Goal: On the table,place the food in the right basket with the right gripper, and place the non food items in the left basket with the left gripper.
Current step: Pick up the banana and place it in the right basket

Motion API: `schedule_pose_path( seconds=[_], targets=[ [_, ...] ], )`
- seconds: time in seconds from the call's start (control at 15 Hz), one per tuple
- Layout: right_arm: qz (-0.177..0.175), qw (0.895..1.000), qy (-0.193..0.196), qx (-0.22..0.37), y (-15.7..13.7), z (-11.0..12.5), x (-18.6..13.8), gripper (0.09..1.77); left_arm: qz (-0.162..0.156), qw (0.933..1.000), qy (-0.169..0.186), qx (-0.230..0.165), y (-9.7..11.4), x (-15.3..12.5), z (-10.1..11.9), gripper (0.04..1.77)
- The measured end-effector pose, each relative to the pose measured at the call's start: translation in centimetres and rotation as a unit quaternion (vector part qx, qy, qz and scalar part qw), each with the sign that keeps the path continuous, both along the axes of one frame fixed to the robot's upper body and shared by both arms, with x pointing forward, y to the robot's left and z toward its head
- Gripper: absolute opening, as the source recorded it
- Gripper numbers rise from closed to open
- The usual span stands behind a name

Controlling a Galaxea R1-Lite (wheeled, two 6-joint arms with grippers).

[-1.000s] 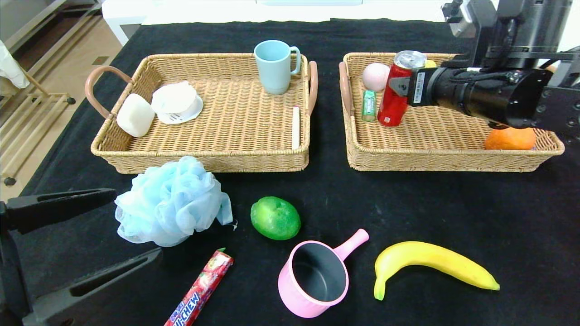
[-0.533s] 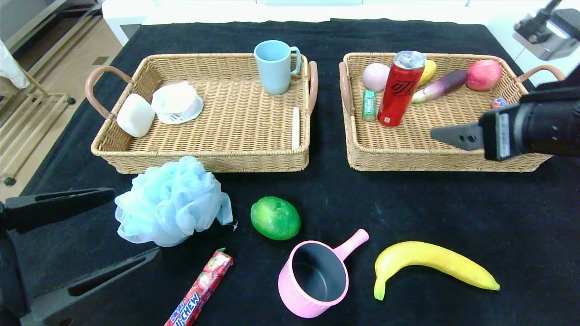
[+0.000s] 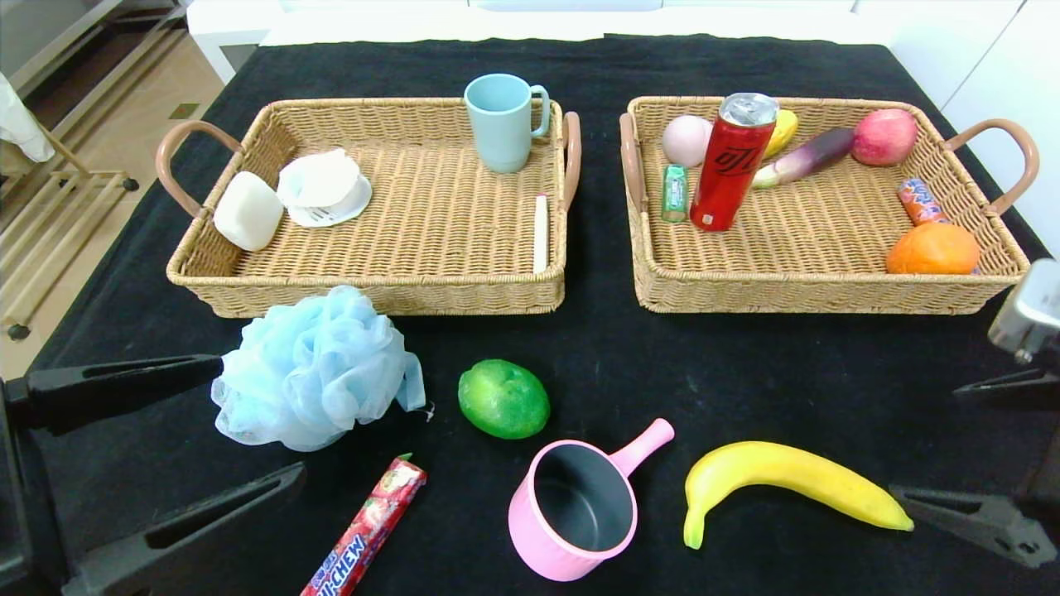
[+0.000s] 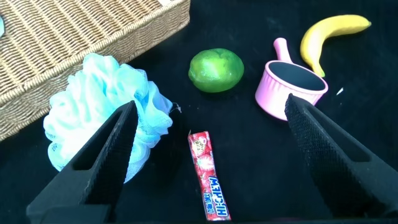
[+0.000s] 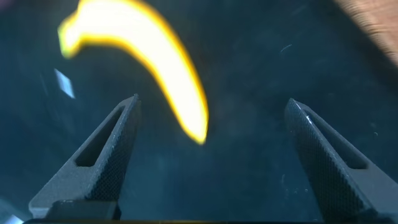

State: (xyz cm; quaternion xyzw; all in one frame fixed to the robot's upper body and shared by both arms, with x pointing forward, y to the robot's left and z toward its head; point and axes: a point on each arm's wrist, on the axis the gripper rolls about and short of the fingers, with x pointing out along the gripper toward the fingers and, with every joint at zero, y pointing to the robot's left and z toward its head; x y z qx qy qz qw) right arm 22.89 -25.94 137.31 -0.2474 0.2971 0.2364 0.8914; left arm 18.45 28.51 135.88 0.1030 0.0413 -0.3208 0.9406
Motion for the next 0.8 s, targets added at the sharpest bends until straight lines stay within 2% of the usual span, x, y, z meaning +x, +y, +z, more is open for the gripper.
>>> schedule_pose_path(
  seconds=[0.07, 0.53, 0.8],
  targets=[
    [0.016, 1.000, 0.010, -0.023, 0.0, -0.9, 0.0, 1.69, 0.000, 1.0000, 0.001, 0.000, 0.0, 0.0, 0.0, 1.72],
    [0.059, 0.992, 0.065, -0.089, 2.5, -3.6, 2.8, 1.70, -0.002, 1.0000, -0.002, -0.001, 0.0, 0.0, 0.1, 1.72],
    [0.061, 0.989, 0.059, -0.119, 4.1, -3.7, 4.2, 1.70, -0.001, 1.0000, -0.004, 0.000, 0.0, -0.1, 0.1, 1.72]
  ],
)
